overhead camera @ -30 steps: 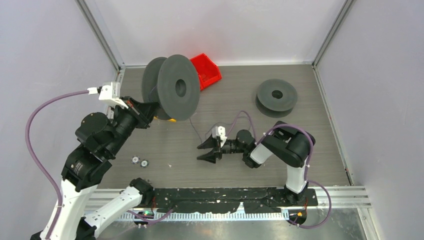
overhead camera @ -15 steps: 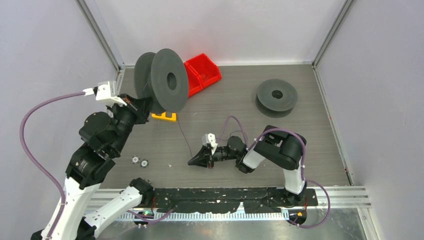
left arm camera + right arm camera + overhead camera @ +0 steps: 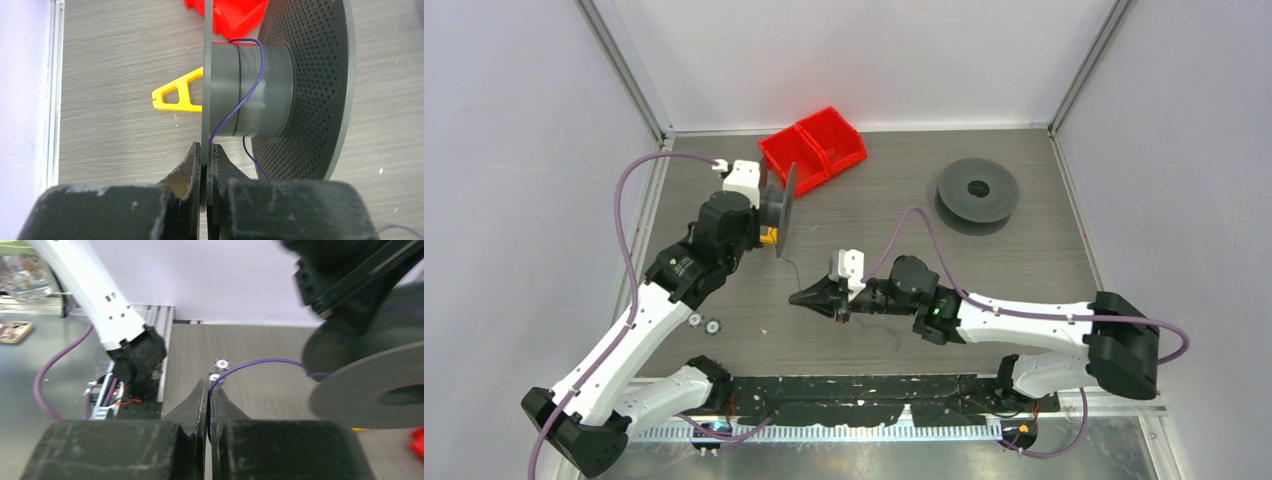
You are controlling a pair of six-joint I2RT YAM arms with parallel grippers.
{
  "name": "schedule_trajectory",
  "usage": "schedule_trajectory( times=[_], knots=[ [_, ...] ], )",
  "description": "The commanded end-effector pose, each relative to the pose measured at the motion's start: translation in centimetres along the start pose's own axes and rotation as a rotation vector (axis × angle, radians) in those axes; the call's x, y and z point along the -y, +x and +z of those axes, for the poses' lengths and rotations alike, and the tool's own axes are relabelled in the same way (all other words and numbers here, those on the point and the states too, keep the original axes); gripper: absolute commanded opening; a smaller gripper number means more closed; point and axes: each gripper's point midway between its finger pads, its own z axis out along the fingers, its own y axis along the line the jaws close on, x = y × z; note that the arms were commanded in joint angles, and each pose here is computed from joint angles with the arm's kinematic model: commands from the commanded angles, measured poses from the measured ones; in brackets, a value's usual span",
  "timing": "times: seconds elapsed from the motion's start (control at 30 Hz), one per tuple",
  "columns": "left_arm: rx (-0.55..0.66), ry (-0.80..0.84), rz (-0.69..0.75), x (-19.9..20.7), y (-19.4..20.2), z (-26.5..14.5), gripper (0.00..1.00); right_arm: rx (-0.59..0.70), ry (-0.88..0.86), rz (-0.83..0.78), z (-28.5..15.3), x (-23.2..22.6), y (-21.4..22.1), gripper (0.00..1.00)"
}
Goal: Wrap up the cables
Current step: Wrap the cable around the cable reel.
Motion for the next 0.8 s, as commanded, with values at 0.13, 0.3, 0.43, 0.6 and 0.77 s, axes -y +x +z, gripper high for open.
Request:
schedule_trajectory(
  times=[0.13,0.3,0.43,0.6,0.77],
  knots=[
    [0.055,0.298,0.268,3.0,1.4,-1.9,0.00,-0.157,0.175,-0.080,-0.9,6.0,-4.4,0.05],
    [-0.001,0.450,0.377,4.2,4.0,-3.8,0.00,-0.144,0.199,-0.078,-2.0,10.0,-8.0,0.05],
    [0.007,0.553,0.402,5.0,4.1,-5.9,0.00,-0.201,0.256,-0.092,-3.7,13.4,-7.4,0.06],
    [0.045,0.590,0.220,5.4,1.6,-8.6,0.00,-0.245,0.284,-0.085,-6.8,15.3,-5.8,0.07],
    [0.101,0.638,0.040,5.5,-1.9,-12.1,0.00,-0.270,0.274,-0.087,-8.7,15.3,-3.2,0.12]
  ],
)
